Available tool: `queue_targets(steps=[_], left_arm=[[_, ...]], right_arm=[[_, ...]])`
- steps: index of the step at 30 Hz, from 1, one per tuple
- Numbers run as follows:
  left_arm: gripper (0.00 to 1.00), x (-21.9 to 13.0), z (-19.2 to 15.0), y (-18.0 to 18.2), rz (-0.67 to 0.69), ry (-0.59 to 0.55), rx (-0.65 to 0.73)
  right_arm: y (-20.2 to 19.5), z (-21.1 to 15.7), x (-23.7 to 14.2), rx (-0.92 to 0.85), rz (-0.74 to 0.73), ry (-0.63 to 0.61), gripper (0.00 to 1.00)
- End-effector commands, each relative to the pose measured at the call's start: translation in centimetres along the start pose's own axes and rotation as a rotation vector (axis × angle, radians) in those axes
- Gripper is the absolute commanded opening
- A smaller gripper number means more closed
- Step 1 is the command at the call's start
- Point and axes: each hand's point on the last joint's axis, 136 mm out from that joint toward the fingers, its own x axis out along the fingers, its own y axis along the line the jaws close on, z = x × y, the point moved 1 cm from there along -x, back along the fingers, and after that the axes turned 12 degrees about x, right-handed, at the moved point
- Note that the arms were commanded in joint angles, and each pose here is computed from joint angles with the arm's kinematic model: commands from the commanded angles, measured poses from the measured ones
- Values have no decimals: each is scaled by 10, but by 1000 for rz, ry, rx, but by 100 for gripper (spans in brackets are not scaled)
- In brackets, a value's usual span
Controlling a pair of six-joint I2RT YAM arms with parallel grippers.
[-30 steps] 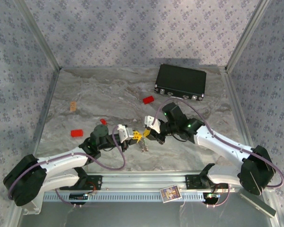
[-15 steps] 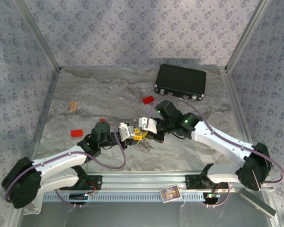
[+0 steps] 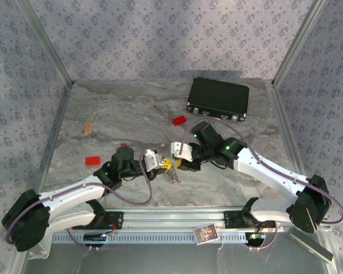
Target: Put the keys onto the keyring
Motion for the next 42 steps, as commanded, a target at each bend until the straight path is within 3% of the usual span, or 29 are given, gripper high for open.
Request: queue_targets(steps=[1,8,13,18,22,36,37,39,42], left_arm=[[0,-5,17,4,35,-89,23],[0,-8,22,6,64,-139,20],[0,-9,23,6,67,-151,19],[0,-9,24,5,63,-159,21],[0,-10,25,5,66,-166,21],[0,-9,35,0,19,-193,46],[0,-9,33,0,20,-187,45],[0,-9,32,0,21,-185,45],[0,-8,32,0,22,-188,46]], right_arm=[[4,2,0,70,39,-74,26],[4,-4,8,130,58,-102,27],[4,-5,11,139,72,-103,22],[4,-4,11,136,91,-97,14],[3,-5,12,137,98,-93,0],[3,-5,20,135,149,-56,0],[1,-5,17,135,136,-62,2],[-1,-7,12,140,114,-73,17],[0,-10,5,137,93,-91,27]])
